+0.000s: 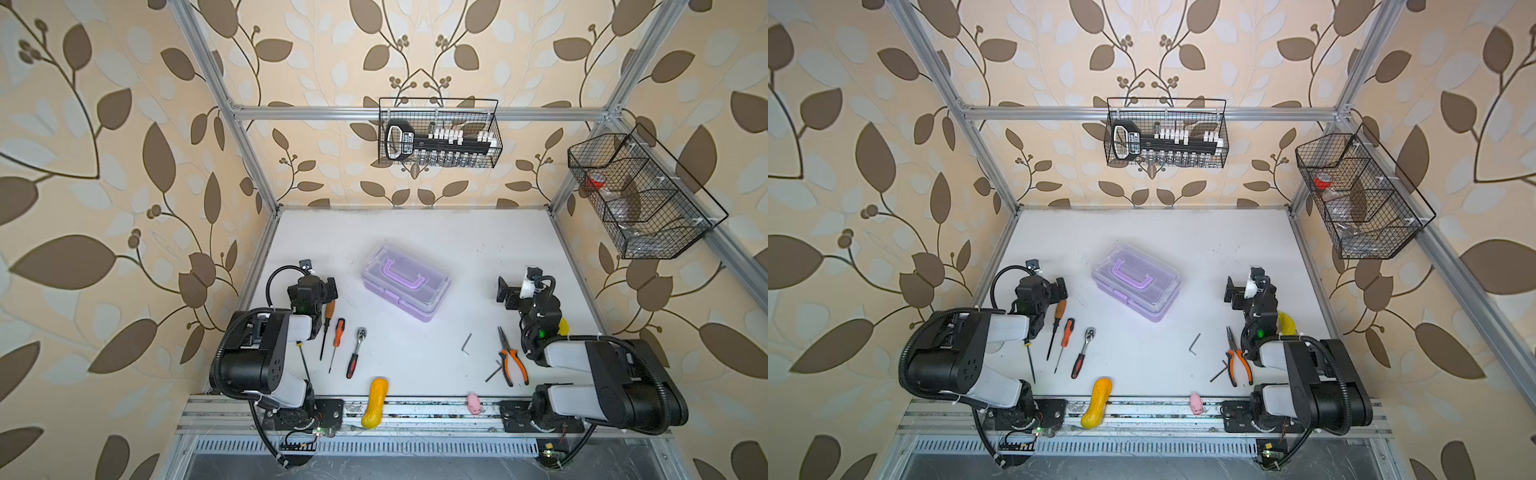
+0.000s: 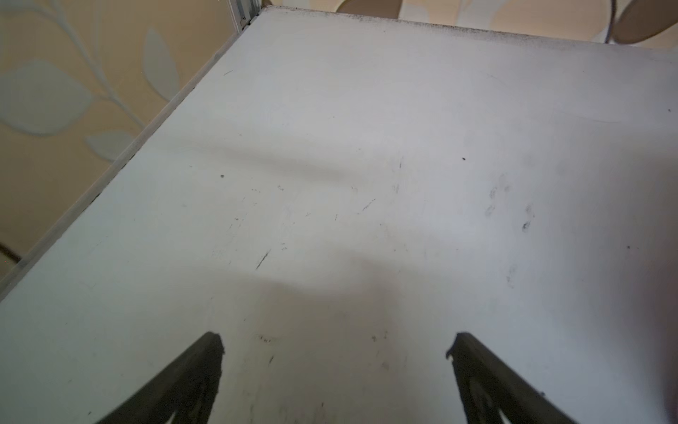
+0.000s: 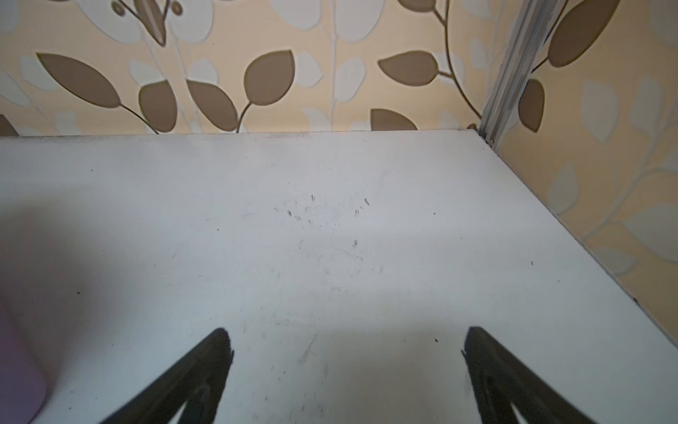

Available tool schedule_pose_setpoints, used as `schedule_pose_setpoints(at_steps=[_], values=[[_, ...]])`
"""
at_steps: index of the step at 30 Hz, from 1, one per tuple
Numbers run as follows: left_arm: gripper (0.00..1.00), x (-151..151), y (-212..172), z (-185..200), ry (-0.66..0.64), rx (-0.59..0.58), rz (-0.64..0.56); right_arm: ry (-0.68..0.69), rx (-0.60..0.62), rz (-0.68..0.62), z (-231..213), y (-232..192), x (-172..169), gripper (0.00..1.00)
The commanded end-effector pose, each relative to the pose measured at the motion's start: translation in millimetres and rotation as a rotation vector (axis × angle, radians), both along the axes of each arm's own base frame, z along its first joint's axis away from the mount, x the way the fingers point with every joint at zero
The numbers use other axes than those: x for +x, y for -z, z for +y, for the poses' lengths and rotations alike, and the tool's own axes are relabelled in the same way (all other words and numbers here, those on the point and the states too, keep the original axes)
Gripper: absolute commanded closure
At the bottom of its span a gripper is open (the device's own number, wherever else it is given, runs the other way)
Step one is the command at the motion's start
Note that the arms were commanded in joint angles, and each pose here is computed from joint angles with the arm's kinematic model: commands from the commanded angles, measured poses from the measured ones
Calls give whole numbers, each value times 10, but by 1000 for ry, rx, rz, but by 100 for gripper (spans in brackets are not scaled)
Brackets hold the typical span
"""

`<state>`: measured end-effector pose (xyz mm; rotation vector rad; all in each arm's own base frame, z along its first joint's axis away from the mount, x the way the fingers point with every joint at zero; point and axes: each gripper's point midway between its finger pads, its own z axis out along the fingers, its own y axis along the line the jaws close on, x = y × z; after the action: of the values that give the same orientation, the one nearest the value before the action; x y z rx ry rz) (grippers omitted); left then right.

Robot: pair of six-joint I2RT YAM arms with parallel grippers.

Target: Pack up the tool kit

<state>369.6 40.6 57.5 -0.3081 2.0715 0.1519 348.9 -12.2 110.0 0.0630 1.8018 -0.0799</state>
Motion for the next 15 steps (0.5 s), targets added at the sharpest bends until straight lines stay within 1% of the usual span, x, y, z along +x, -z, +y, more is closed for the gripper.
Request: schedule_pose_setpoints(at_steps=[1, 15], values=[[1, 109, -203, 14, 9, 12, -59, -20, -16, -22, 22, -81, 50, 0], [1, 111, -201, 13, 9, 11, -59, -17, -2, -26, -1, -84, 39, 0]])
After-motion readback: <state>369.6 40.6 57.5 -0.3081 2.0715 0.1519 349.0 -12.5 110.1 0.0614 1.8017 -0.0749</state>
